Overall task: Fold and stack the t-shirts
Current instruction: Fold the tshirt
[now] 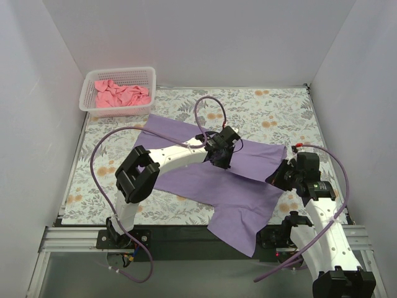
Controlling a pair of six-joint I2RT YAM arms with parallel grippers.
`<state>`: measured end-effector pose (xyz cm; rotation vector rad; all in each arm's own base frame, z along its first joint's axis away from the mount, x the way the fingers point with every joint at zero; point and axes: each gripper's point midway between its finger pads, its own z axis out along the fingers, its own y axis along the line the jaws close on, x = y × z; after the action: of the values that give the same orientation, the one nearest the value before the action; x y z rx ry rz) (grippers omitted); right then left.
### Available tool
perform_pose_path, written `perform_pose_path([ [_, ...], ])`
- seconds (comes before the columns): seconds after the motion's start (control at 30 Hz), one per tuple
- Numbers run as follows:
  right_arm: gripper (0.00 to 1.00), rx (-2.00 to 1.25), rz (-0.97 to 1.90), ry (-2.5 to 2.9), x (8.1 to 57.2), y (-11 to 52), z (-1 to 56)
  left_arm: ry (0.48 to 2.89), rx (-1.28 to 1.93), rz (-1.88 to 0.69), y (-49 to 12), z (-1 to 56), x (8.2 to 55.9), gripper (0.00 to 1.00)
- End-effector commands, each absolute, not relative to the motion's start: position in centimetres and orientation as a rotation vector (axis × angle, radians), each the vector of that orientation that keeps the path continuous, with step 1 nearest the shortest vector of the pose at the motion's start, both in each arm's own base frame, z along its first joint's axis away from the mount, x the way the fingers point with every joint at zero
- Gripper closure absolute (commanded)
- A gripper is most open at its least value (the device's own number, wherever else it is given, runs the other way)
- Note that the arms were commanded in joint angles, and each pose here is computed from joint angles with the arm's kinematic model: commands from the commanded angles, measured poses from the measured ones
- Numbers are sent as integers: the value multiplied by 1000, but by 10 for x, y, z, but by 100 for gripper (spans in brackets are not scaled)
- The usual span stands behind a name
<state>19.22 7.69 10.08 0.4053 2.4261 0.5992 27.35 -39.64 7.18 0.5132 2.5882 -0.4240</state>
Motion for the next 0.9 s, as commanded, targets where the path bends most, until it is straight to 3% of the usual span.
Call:
perform_pose_path([
  [0.0, 99, 420, 630, 2446, 184, 81, 95, 2566, 525, -446, -389, 86, 272, 100],
  [0.4, 98, 439, 696, 2554, 164, 91, 42, 2634, 538, -361, -376, 46, 265, 100],
  [0.47, 84, 425, 686, 2546, 168, 90, 46, 2634, 535, -363, -376, 47, 265, 97],
  [0.53, 67, 409, 680, 2514, 179, 89, 58, 2618, 515, -371, -377, 55, 269, 86],
  [0.7, 46, 442, 402, 2383, 229, 52, 96, 2519, 402, -420, -366, 108, 292, 59],
  [0.73, 43, 449, 359, 2351, 240, 44, 104, 2503, 375, -419, -361, 116, 298, 54],
  [0.87, 46, 494, 301, 2208, 283, 22, 122, 2452, 171, -393, -307, 140, 352, 54],
])
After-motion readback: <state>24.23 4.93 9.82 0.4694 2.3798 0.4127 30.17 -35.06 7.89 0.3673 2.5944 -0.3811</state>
